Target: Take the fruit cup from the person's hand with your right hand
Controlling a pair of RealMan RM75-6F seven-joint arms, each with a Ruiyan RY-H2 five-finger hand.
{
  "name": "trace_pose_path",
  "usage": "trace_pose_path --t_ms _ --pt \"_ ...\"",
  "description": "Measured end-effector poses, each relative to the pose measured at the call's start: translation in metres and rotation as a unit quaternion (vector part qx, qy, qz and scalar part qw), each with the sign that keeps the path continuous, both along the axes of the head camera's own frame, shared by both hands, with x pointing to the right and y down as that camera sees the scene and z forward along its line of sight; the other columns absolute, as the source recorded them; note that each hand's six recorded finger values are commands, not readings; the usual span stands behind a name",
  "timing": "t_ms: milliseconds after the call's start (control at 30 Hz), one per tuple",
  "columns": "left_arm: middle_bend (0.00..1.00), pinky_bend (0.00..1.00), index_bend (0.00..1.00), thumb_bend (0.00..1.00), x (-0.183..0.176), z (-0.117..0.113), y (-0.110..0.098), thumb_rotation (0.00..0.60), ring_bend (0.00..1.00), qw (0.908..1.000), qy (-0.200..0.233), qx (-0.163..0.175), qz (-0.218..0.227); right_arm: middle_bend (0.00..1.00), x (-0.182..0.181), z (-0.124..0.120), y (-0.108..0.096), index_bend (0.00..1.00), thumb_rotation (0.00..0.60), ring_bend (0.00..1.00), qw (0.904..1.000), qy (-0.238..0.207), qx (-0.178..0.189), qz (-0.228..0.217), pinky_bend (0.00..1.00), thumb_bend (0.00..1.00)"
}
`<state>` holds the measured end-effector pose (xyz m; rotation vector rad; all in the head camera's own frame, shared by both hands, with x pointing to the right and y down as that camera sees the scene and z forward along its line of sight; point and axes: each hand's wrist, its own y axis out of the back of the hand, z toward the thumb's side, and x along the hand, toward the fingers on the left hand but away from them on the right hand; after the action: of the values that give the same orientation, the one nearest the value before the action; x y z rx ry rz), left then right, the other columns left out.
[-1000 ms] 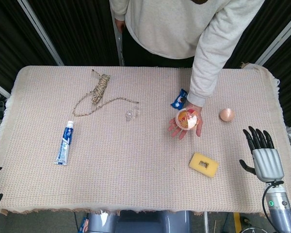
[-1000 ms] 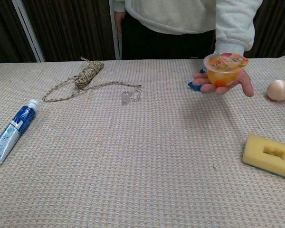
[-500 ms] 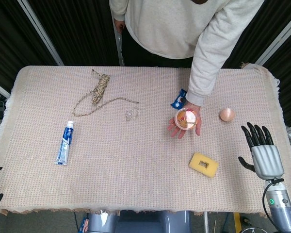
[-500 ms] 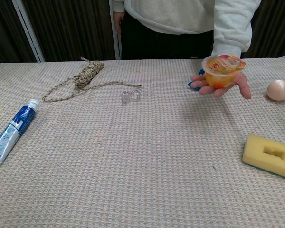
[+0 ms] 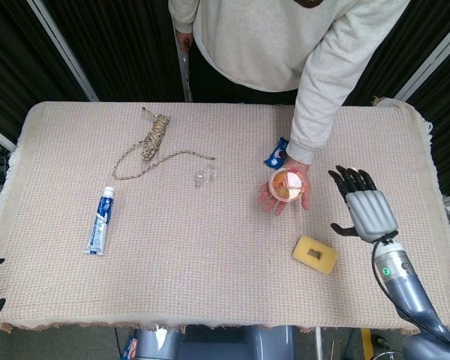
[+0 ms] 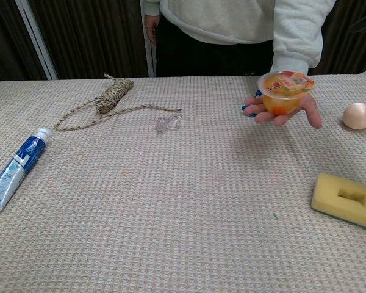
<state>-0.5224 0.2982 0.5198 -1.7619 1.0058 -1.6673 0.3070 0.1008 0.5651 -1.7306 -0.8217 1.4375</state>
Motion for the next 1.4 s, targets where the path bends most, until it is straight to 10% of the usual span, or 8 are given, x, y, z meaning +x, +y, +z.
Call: trace_pose_path --t_ms 967,1233,1400 --pt "0.00 0.00 0.23 0.37 0.000 0.004 -0.004 0.600 0.00 0.9999 0.004 -0.008 -0.008 0.05 -0.093 0.068 -0.041 0.16 0.600 0.01 0.9963 0.046 -0.054 -0.048 0.06 0.12" --pt "0.00 0.00 0.23 0.37 -0.001 0.004 -0.004 0.600 0.00 0.9999 0.006 -0.008 -0.008 0.49 -0.092 0.077 -0.045 0.55 0.600 0.45 0.9968 0.056 -0.042 -0.038 0.47 0.17" --pt "0.00 0.00 0.24 0.37 -0.001 0.004 -0.004 0.600 0.00 0.9999 0.006 -0.008 -0.009 0.57 -0.098 0.070 -0.049 0.63 0.600 0.52 0.9980 0.042 0.003 -0.047 0.53 0.18"
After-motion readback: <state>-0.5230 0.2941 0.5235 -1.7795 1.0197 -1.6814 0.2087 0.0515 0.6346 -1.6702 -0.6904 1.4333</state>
